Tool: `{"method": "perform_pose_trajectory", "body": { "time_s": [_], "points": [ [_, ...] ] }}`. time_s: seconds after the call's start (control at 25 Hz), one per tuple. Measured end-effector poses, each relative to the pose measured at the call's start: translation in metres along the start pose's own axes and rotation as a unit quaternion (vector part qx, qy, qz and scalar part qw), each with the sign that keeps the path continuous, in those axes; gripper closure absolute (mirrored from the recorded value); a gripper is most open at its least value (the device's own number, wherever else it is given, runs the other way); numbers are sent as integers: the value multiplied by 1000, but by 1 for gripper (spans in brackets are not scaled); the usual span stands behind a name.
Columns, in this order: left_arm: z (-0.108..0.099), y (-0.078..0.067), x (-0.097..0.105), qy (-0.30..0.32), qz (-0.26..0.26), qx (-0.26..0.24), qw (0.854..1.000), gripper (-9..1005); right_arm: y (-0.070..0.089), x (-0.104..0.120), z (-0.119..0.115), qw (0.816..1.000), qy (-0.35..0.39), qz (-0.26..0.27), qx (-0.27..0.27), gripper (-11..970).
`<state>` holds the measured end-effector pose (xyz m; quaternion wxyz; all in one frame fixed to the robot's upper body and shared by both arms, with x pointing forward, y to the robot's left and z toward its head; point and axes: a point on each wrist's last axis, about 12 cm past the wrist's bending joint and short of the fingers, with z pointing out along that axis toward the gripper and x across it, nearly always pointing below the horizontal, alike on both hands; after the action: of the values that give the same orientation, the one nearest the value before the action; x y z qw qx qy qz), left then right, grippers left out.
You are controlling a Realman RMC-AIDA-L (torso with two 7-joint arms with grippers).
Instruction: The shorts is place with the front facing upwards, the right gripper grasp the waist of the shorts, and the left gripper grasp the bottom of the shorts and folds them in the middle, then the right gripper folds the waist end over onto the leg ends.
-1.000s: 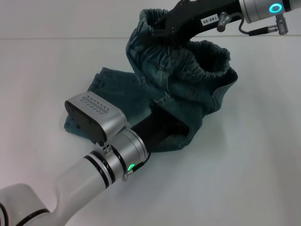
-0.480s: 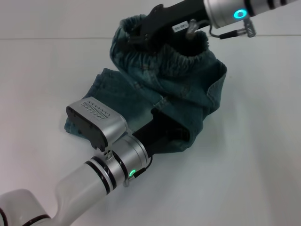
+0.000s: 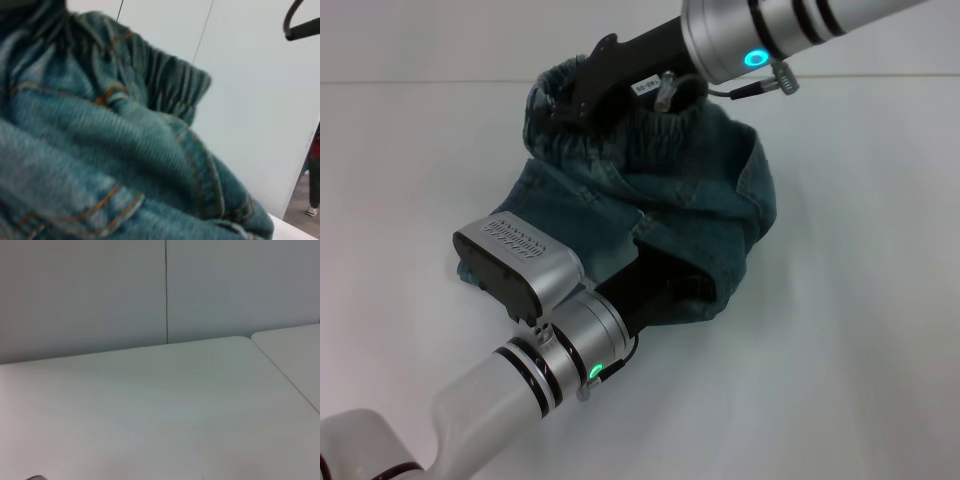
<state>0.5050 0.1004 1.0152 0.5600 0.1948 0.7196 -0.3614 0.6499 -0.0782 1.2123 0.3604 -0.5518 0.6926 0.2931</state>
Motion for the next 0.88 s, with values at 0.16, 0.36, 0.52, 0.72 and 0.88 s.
{"method": "perform_pose_trajectory", "body": {
  "time_s": [0.16, 0.36, 0.52, 0.72, 0.88],
  "points": [
    [0, 0, 0, -2, 0, 0, 1000, 996, 2, -1, 6, 1000, 1, -4, 2, 896],
    [0, 0, 0, -2, 0, 0, 1000, 996, 8, -2, 10, 1000, -8, -3, -8, 898],
    [-1, 0, 0, -2, -2, -3, 1000, 996, 7, 2, 6, 1000, -22, 9, -4, 862],
    [-5, 4, 2, -6, -10, -16, 1000, 996, 3, 14, -12, 997, -63, 36, 15, 647],
    [-12, 10, 4, -7, 1, -20, 1000, 996, 4, 28, -34, 993, -102, 51, 37, 459]
  ]
}}
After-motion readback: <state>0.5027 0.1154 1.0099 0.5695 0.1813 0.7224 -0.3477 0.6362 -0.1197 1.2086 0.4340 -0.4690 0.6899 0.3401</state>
